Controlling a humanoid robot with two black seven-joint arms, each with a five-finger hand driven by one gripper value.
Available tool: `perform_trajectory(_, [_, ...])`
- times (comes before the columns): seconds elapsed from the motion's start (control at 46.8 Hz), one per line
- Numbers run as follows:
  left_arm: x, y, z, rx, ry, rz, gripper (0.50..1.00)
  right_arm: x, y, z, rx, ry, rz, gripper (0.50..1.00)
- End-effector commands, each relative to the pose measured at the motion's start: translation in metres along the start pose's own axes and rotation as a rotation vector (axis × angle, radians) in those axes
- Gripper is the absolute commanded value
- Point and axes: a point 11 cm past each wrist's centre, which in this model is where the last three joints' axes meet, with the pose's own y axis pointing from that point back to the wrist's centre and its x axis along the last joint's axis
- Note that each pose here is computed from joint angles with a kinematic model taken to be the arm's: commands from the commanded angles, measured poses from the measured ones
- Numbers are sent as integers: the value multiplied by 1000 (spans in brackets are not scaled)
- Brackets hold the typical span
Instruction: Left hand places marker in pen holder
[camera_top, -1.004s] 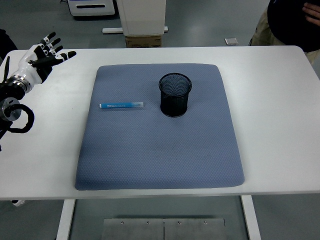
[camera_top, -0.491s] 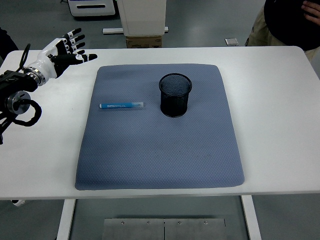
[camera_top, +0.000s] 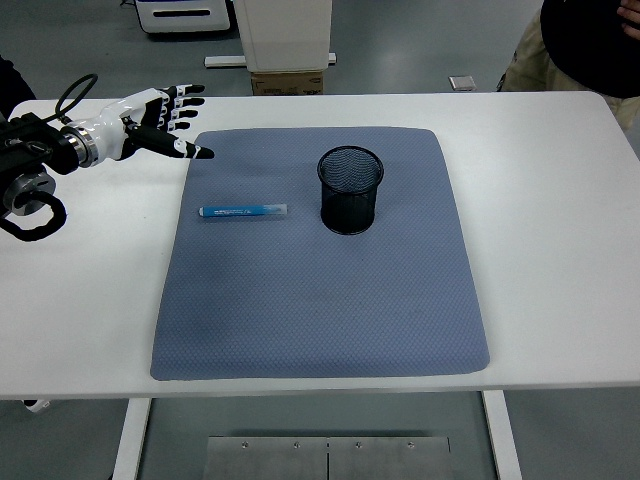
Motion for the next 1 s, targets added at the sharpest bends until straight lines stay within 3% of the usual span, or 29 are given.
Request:
perform_trajectory(0.0, [-1, 0, 0, 38, -72, -21, 1000, 0, 0, 0, 1, 1, -1, 1000])
perform_trajectory(0.15, [-5, 0, 12, 75, -189, -66, 1000, 0, 0, 0, -1, 0, 0, 1000])
perform_trajectory(0.342, [-31, -16, 36, 102, -348, -151, 1000, 0, 0, 0, 0, -1, 0, 1000])
perform_trajectory(0.534, [-57, -21, 38, 170, -509, -246, 1000, 0, 0, 0, 1, 1, 1, 1000])
perform_trajectory(0.983, [-73, -22, 44, 249, -738, -328, 1000, 0, 0, 0, -1, 0, 0, 1000])
